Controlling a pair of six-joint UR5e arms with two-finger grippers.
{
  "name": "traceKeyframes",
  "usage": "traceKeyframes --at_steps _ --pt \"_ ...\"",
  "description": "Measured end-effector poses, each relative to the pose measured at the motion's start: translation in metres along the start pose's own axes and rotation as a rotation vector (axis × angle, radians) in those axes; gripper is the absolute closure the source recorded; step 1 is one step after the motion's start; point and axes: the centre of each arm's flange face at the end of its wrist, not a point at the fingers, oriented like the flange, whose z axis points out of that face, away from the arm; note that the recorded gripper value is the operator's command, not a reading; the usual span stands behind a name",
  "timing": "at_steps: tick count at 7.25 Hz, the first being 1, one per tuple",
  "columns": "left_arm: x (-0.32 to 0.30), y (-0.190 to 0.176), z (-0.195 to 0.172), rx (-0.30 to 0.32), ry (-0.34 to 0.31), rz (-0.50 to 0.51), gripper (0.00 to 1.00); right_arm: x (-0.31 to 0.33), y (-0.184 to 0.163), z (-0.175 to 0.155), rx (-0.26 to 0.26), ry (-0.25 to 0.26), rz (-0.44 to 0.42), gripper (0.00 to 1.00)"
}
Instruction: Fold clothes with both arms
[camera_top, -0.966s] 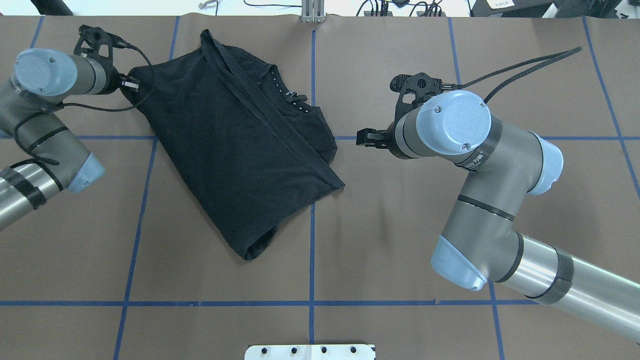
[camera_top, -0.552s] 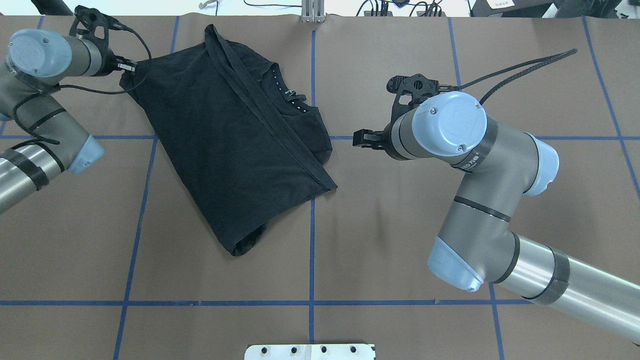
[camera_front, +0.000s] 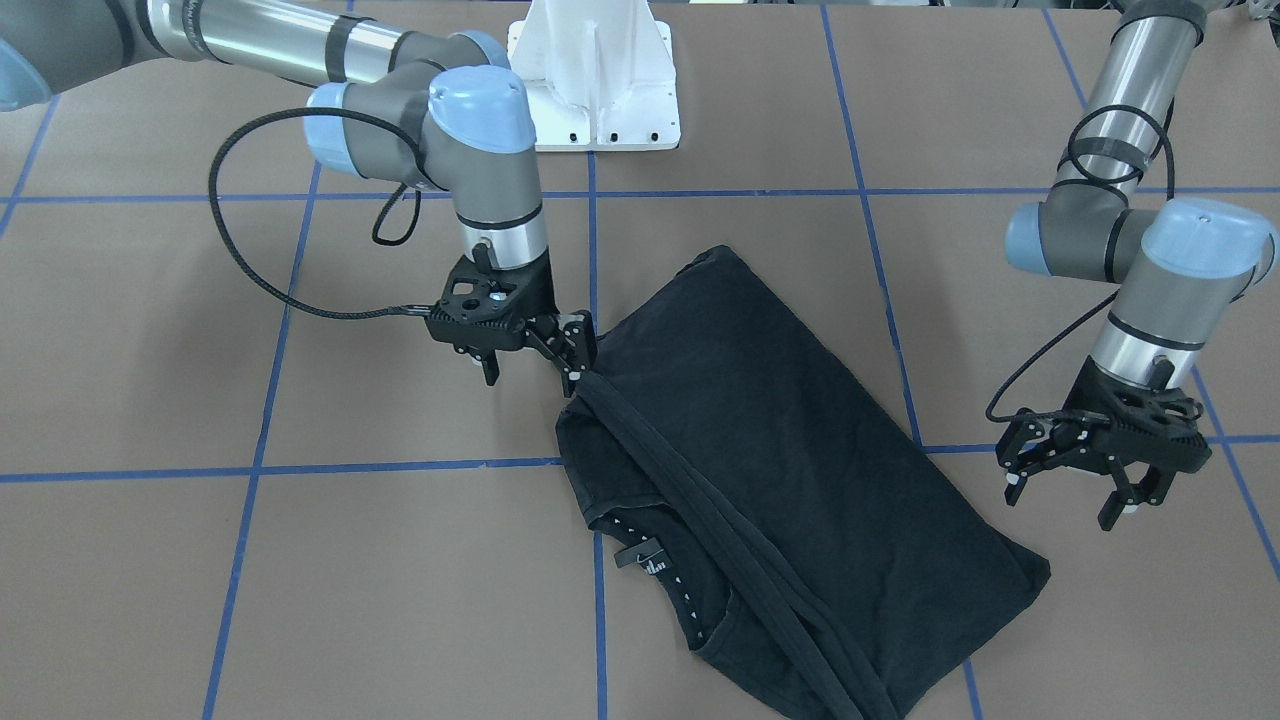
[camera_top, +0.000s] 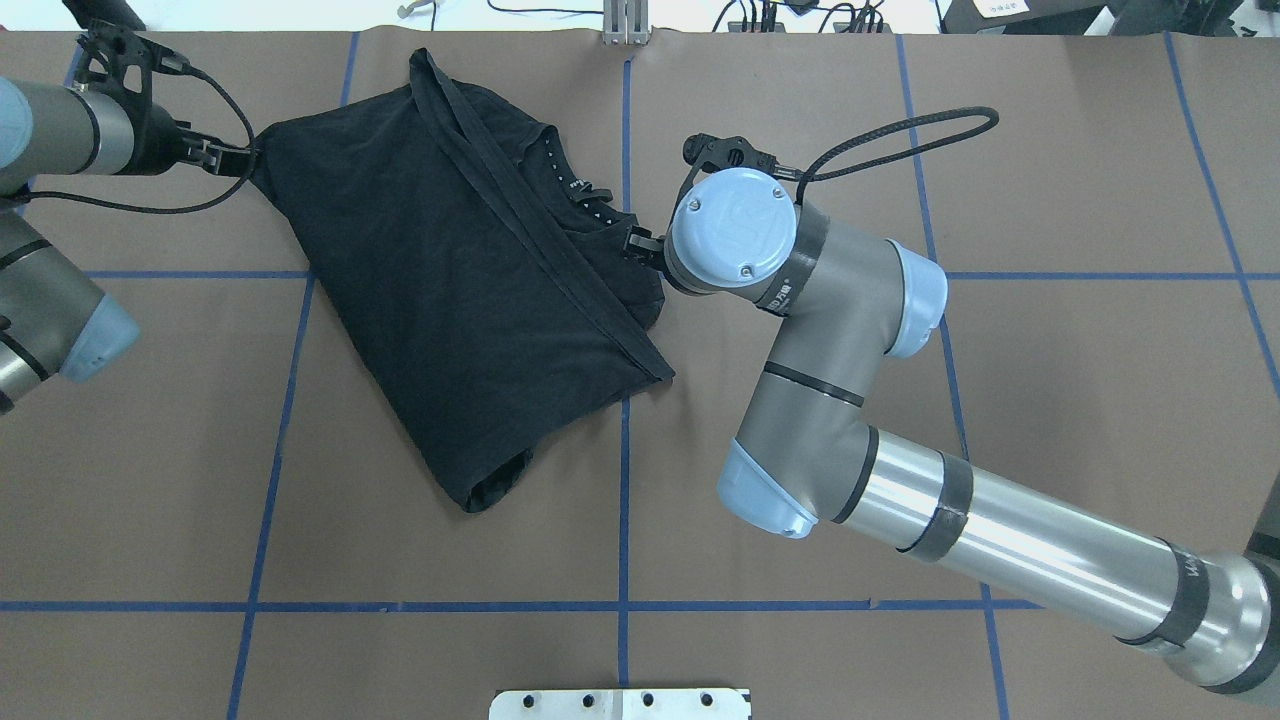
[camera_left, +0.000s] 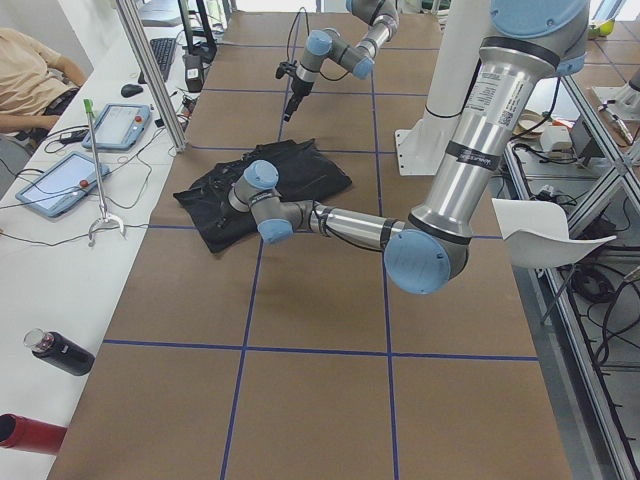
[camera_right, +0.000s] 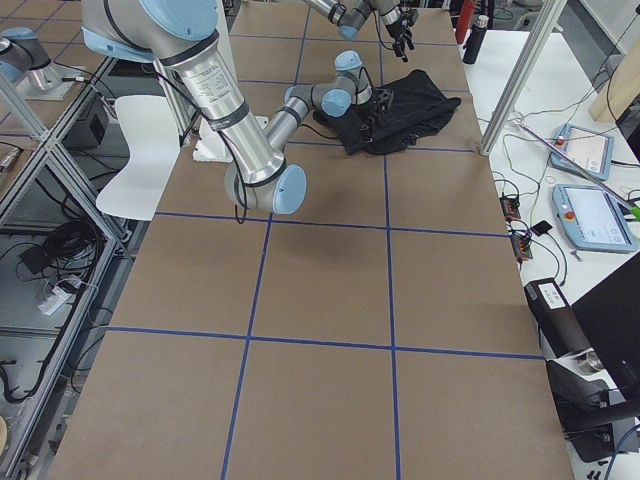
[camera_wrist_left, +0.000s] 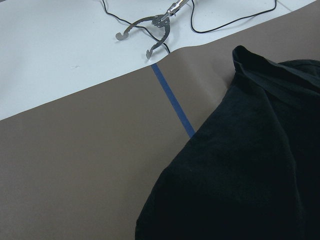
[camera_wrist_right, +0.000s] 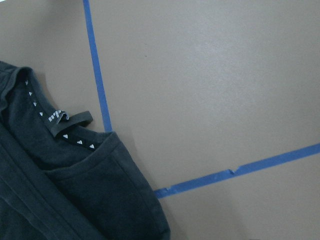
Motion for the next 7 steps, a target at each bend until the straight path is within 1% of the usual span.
traceKeyframes --at_steps 1,3,5,6,7 --pt "0.001 0.002 -0.001 0.0 0.003 -0.019 0.0 -0.011 0.001 0.021 0.014 -0.009 0.032 0.27" --pt "0.002 0.003 -0.001 0.0 0.006 -0.055 0.0 -0.026 0.019 0.047 0.008 -0.007 0.078 0.37" --pt "0.003 0.004 0.0 -0.001 0.008 -0.068 0.0 -0.024 0.039 0.059 -0.004 0.011 0.094 0.38" --pt "0.003 0.005 0.0 -0.002 0.008 -0.069 0.0 -0.02 0.044 0.062 -0.005 0.022 0.092 0.55" --pt "0.003 0.005 0.0 -0.002 0.008 -0.07 0.0 -0.018 0.047 0.064 -0.005 0.036 0.088 0.89"
